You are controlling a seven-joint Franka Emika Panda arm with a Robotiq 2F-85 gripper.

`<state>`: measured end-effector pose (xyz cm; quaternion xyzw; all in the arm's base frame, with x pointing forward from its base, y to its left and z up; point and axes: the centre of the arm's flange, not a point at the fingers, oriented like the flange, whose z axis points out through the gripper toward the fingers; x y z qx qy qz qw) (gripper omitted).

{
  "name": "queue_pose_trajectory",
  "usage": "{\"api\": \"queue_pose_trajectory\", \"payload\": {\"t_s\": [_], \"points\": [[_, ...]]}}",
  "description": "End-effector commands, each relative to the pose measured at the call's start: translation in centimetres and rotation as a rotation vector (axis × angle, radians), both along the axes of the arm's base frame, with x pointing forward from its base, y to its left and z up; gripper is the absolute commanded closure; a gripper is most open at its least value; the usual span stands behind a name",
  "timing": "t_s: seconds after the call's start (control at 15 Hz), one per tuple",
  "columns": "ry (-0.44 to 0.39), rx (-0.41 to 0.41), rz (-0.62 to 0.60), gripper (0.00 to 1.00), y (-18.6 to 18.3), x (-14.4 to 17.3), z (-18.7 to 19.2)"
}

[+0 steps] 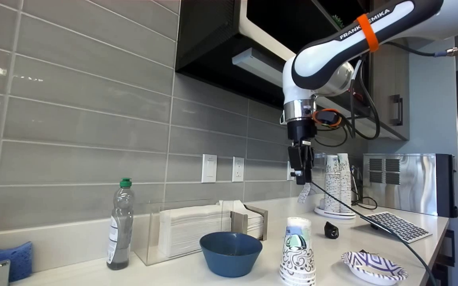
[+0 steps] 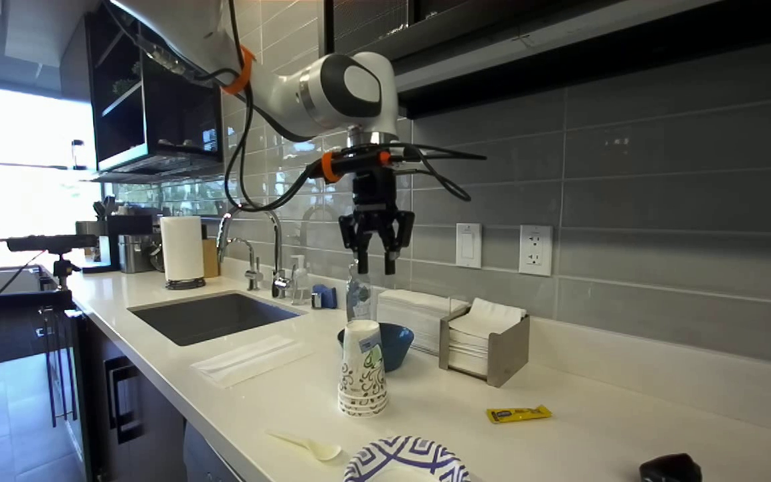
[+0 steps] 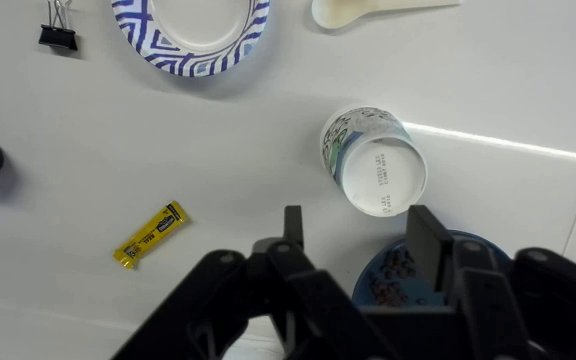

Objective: Stack the cups together

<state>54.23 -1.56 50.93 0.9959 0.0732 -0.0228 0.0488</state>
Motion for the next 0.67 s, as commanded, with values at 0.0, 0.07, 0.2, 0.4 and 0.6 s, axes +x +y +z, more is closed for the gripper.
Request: {"api": "queue_pose_trajectory", "payload": {"t_s": [0.0, 0.07, 0.2, 0.4, 0.6], "points": [[-0.004, 0.045, -0.009, 0.12, 0.1, -1.4, 1.3], [-0.009, 0.058, -0.007, 0.04, 0.2, -1.6, 1.7], [-0.013, 0.031, -0.010, 0.00, 0.2, -0.5, 1.0], [-0.014, 0.032, -0.011, 0.00, 0.2, -0.5, 1.1], [-0.010, 0.032, -0.011, 0.00, 0.2, -0.4, 0.9]]}}
